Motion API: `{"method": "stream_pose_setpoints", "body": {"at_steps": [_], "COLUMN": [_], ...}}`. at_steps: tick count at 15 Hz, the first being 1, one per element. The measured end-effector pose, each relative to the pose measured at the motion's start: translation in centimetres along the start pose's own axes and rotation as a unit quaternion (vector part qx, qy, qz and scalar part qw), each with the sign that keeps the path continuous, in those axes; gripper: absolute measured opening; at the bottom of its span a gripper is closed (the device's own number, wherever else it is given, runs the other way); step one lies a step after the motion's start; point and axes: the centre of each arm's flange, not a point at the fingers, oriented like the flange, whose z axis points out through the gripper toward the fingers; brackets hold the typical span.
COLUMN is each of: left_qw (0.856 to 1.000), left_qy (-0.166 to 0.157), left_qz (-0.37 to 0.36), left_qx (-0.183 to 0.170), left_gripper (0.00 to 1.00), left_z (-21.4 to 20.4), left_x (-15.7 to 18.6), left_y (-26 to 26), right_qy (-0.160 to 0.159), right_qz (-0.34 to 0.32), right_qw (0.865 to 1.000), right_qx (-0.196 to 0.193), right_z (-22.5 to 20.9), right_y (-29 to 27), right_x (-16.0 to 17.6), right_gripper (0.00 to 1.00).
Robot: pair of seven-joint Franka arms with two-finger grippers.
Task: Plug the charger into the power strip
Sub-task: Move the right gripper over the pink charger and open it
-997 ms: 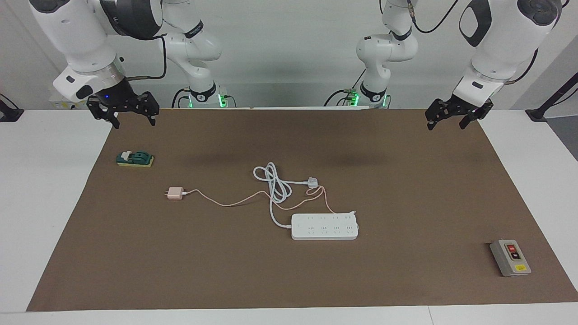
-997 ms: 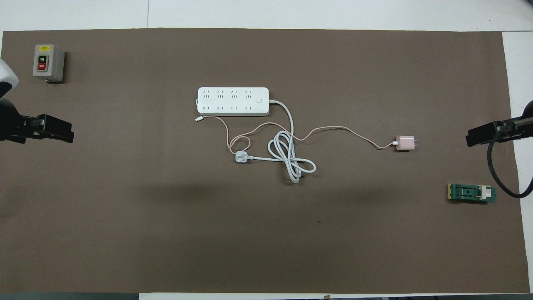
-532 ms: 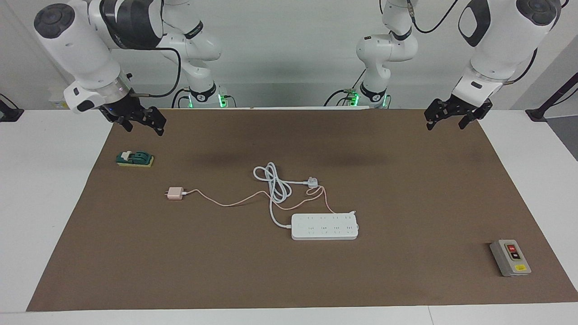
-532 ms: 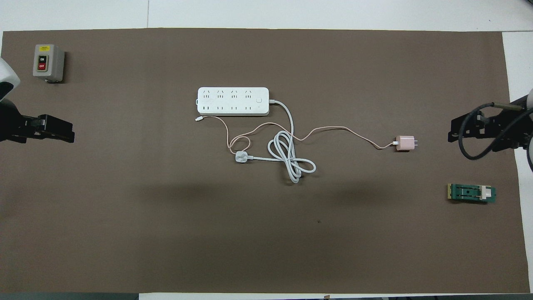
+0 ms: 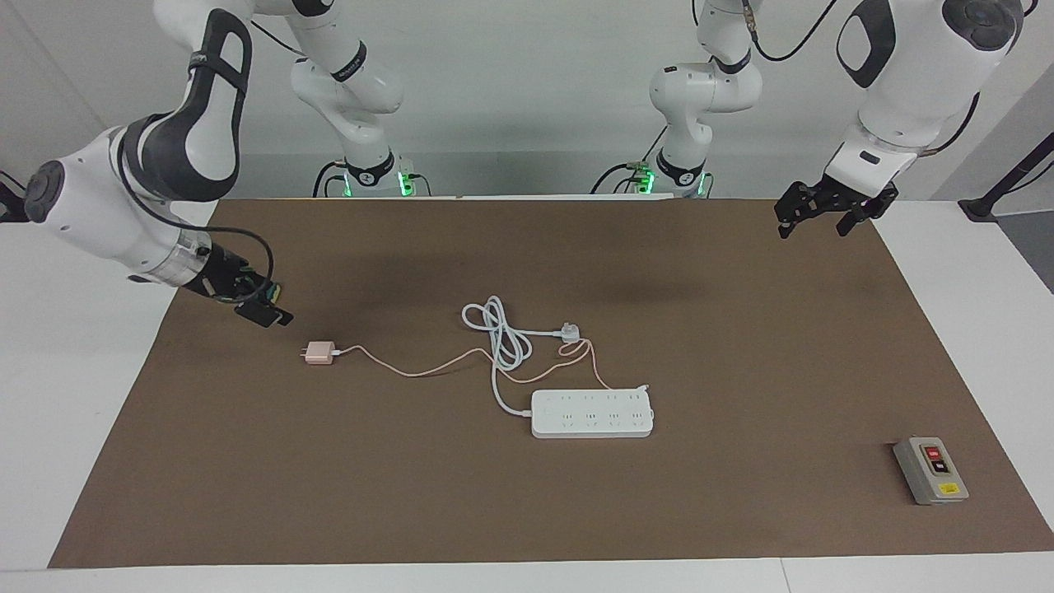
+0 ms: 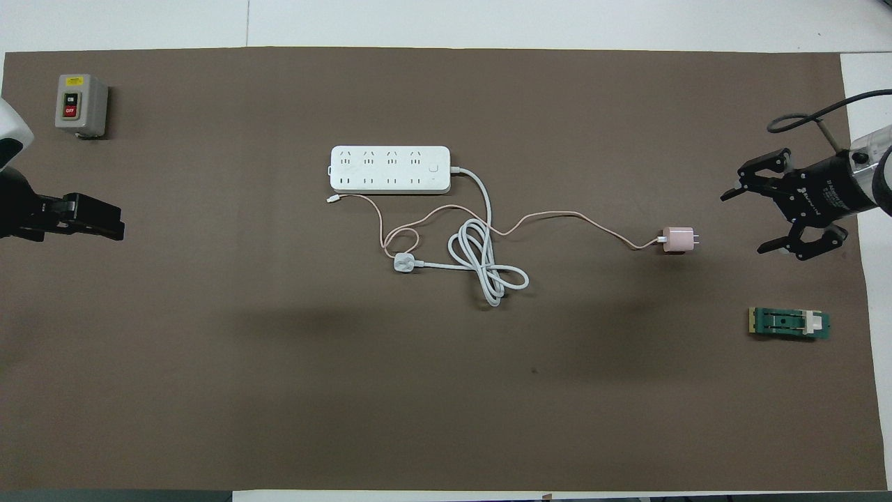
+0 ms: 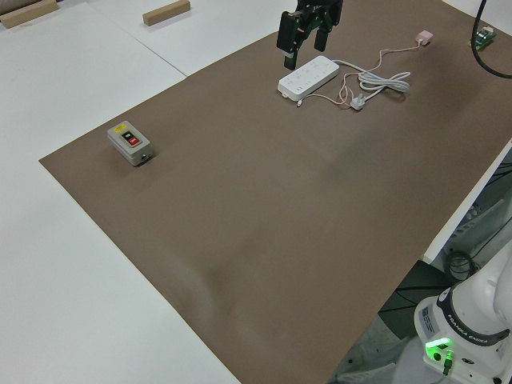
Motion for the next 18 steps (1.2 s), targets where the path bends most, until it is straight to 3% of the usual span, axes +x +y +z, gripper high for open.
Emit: {"method": "stream_pose_setpoints", "body": {"at_steps": [3,9,18], "left_qw": [1.000,1.000,1.000], "left_qy": [0.000,0.000,0.001], "left_qz": [0.001,-0.001,0.008], "left_qx": [0.000,0.000,0.001], "left_gripper": [1.00,1.00,1.00], "left_z": [0.0,0.0,-0.1], "left_x": [0.0,0.0,0.0], "left_y": [0.1,-0.1,0.8], "right_qy": [-0.035,-0.086,-0.092], "right_qz": [0.085,0.189,0.207], "right_qw": [0.996,0.978,0.974], "right_qx": [0.017,-0.005,-0.003], "right_z": [3.9,10.9,12.2], "right_y": [0.5,0.8,1.3], "right_x": [3.8,7.5,8.0], "right_gripper": [1.00,1.00,1.00]}}
